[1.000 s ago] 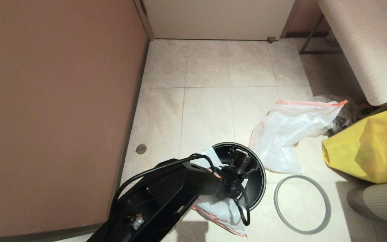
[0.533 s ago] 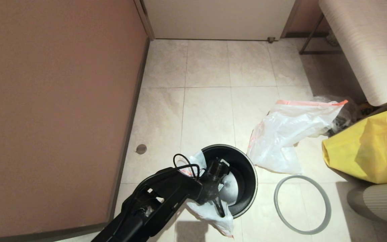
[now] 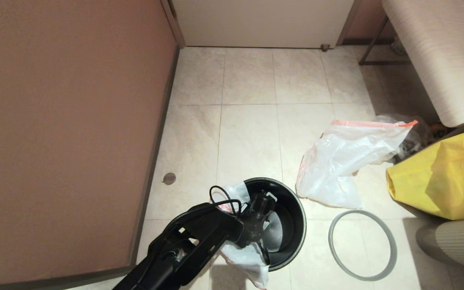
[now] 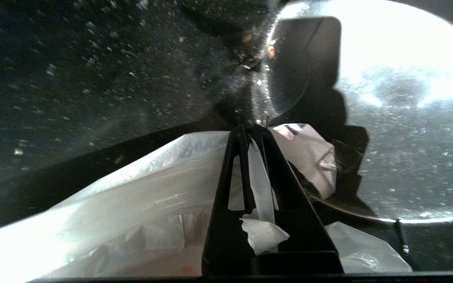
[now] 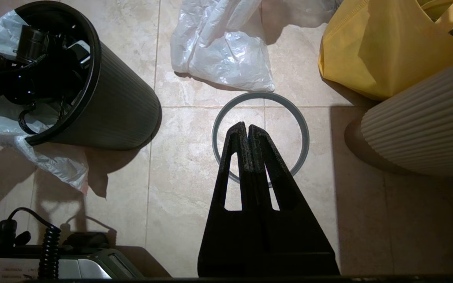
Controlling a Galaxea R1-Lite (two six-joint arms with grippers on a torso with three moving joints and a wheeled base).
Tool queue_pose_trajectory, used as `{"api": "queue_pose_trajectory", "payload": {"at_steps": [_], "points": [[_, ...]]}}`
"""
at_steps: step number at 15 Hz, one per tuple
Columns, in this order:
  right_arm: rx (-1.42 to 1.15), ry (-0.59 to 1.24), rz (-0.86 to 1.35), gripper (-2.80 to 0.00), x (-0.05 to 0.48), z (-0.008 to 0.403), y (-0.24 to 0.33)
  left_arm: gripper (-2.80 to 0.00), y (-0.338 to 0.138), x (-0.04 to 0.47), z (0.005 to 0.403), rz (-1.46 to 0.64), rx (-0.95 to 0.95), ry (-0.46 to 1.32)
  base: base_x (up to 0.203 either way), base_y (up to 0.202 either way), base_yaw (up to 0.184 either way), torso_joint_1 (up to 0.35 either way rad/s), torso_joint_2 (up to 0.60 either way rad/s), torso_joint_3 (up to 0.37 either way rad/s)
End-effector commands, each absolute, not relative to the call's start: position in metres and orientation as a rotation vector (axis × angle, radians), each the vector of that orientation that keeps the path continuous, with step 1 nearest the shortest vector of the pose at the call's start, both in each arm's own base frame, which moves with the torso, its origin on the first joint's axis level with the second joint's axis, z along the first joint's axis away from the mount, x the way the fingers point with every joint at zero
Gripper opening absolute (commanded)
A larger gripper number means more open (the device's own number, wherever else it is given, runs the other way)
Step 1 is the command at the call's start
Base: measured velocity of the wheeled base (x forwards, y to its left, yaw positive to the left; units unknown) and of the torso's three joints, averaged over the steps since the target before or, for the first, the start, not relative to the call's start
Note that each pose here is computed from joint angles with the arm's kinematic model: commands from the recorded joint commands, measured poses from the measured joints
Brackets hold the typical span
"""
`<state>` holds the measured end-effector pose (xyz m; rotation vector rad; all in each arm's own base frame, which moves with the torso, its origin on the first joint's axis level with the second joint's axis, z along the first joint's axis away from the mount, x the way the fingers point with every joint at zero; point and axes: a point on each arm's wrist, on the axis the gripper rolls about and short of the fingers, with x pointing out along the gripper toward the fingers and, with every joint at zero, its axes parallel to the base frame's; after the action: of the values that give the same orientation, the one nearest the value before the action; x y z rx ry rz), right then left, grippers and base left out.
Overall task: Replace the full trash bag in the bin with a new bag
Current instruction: Put the new garbage bag on the trash can
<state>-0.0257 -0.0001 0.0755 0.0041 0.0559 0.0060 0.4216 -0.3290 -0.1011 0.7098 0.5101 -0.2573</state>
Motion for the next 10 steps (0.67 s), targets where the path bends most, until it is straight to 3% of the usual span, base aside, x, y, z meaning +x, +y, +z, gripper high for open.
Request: {"api": "queue_pose_trajectory", "payload": {"at_steps": [1, 4, 5, 6, 10], "points": [[0.004, 0.057, 0.007, -2.80, -0.026, 0.076, 0.000, -2.80, -0.331, 0.420, -0.101, -0.260, 0.718, 0.504, 0.000, 0.000, 0.000, 0.000, 0.00, 0.000], [0.004, 0.057, 0.008, -2.80, -0.026, 0.076, 0.000, -2.80, -0.336, 0.422, -0.084, -0.226, 0.684, 0.442, 0.000, 0.000, 0.000, 0.000, 0.00, 0.000], [0.004, 0.058, 0.008, -2.80, -0.026, 0.075, 0.000, -1.16, -0.339, 0.421, -0.078, -0.213, 0.674, 0.422, 0.000, 0.000, 0.000, 0.000, 0.00, 0.000], [0.004, 0.057, 0.007, -2.80, -0.026, 0.076, 0.000, 0.00, -0.346, 0.418, -0.068, -0.214, 0.656, 0.398, 0.000, 0.000, 0.000, 0.000, 0.00, 0.000], [0.004, 0.057, 0.007, -2.80, -0.026, 0.075, 0.000, 0.00, -0.377, 0.385, -0.022, -0.247, 0.571, 0.342, 0.000, 0.000, 0.000, 0.000, 0.00, 0.000]]}}
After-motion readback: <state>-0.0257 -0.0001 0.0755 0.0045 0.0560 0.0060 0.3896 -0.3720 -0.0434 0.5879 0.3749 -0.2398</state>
